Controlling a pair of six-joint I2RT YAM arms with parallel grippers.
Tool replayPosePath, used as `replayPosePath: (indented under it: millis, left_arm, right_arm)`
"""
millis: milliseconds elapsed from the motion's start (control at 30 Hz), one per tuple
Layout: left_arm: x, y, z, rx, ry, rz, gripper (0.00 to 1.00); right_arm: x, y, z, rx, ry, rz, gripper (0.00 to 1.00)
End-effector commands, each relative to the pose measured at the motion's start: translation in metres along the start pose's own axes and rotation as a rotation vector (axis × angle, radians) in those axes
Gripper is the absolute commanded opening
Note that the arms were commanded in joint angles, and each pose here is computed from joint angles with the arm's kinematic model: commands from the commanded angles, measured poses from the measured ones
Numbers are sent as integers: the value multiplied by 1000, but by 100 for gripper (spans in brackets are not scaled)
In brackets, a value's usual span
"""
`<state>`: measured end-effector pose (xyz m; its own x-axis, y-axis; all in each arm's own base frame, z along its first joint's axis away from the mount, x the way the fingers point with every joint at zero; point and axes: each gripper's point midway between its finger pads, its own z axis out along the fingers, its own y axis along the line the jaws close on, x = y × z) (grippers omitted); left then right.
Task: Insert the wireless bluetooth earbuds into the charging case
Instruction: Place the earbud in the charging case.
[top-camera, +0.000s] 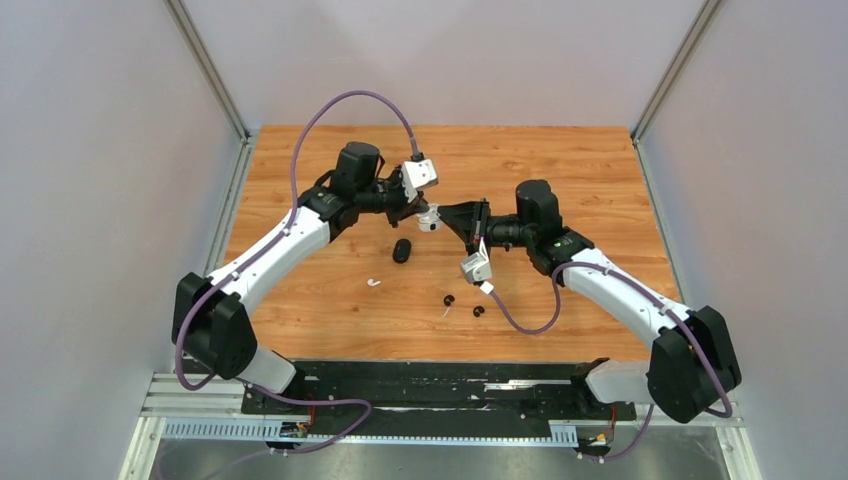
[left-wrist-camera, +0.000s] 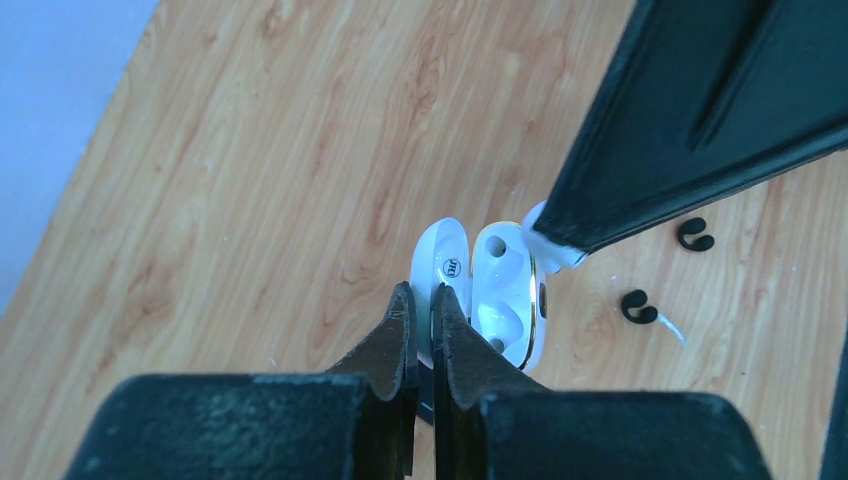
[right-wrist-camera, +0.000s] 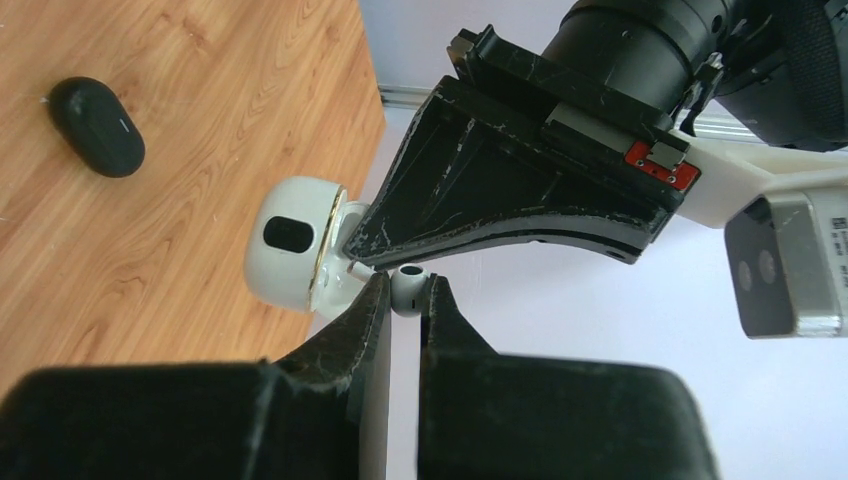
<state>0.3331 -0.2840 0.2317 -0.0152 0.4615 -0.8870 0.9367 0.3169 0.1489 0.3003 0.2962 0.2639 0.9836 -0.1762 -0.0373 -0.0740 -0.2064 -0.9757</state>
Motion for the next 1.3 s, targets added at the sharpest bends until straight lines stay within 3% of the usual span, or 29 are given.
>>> replayPosePath:
  millis: [0, 700, 1267]
  left_arm:
    - [-37, 13, -9, -86, -99, 213, 0]
    - [-46, 4, -11, -76, -126, 253, 0]
    - [-46, 1, -9, -67, -130, 251, 0]
  right_arm:
    - [7, -20, 4, 52, 26, -73, 0]
    - [33, -3, 4, -22, 146, -114, 0]
    - [26, 6, 6, -67, 107, -152, 0]
